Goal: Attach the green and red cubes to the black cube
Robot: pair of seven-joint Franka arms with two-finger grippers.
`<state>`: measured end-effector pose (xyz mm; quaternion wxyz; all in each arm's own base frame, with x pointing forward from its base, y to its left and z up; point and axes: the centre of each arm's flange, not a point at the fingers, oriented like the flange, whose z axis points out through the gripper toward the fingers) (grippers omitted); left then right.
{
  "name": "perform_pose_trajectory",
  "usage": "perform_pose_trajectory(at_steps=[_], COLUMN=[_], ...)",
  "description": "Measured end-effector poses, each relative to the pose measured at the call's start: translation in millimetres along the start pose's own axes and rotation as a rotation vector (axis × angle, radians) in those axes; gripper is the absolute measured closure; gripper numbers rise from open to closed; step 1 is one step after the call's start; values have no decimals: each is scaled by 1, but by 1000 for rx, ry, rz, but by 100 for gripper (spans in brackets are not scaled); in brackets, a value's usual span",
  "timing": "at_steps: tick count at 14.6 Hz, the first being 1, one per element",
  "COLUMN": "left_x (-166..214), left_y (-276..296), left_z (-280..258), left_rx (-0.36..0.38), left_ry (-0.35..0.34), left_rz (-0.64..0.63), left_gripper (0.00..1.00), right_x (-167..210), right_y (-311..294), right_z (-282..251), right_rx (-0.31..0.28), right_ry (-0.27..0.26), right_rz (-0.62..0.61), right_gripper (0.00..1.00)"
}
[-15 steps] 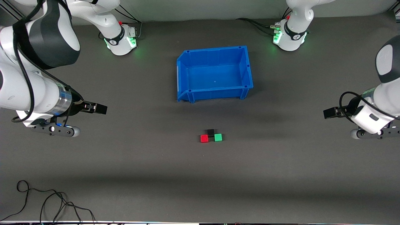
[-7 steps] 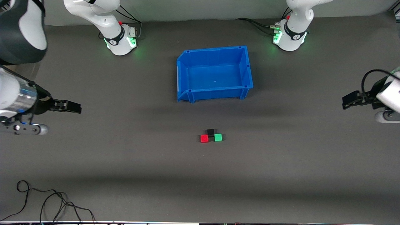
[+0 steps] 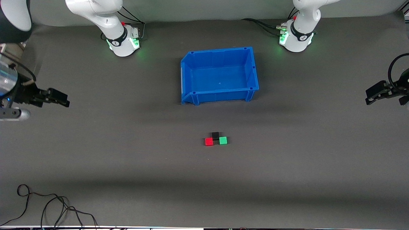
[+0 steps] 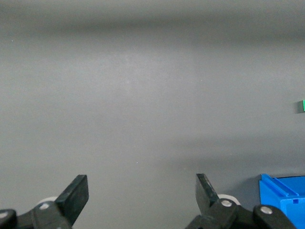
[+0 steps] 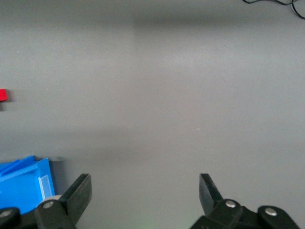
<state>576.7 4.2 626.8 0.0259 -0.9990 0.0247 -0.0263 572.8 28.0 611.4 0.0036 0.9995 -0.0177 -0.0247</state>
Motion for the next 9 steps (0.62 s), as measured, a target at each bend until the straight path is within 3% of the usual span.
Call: perform_pose_trajectory(at_steps=[9], left_x=[-12], left_y=[10], left_z=[11], left_rx=[-45], left_ry=[-78], left_rz=[-37], left_gripper=[0], right_x=[-21], right_y=[-14], right_z=[7], right_rx=[0], right_ry=[9], right_rz=[-28], right_gripper=[0])
